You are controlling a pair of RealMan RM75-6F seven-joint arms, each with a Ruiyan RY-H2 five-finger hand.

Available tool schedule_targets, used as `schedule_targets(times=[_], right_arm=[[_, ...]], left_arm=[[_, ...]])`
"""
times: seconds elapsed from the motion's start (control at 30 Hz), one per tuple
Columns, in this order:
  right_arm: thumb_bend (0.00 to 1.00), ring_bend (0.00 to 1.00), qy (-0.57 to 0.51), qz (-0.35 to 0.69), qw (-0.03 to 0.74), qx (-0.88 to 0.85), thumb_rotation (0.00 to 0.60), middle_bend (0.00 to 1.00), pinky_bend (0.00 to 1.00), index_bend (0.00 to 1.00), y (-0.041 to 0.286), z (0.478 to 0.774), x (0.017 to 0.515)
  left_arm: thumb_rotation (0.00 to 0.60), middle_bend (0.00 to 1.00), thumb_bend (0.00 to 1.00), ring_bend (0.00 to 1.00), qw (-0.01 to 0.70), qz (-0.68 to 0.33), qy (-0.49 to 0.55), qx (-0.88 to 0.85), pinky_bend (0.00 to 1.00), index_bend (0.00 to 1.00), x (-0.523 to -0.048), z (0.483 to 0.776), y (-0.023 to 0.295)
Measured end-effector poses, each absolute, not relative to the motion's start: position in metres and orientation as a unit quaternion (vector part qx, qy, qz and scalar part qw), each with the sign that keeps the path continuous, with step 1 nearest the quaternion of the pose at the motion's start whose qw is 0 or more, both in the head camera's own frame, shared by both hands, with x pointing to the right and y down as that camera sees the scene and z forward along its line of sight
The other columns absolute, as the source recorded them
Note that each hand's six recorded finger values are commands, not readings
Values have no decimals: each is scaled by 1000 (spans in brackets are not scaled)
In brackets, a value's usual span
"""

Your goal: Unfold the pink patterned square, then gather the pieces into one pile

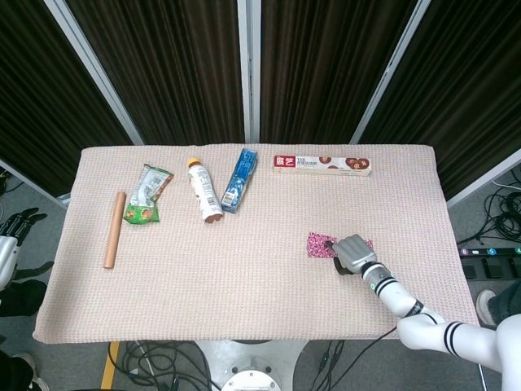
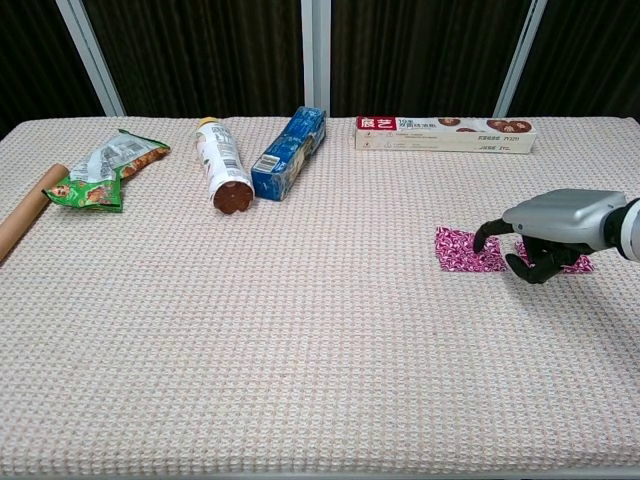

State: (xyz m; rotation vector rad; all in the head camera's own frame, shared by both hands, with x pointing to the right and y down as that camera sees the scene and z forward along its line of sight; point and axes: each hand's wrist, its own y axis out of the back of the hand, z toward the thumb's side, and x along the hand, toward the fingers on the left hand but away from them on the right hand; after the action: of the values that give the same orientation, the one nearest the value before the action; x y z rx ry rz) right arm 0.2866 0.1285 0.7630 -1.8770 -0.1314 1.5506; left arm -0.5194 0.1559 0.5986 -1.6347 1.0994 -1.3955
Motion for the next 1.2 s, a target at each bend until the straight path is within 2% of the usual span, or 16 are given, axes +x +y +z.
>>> schedule_targets(times=[1.2], right_arm=[[638, 1000, -46, 625, 367, -688, 402, 1000, 1000, 210, 88, 782, 282]], left_arm=[[600, 226, 50, 165, 348, -547, 433, -626, 264, 230, -536, 604, 152]])
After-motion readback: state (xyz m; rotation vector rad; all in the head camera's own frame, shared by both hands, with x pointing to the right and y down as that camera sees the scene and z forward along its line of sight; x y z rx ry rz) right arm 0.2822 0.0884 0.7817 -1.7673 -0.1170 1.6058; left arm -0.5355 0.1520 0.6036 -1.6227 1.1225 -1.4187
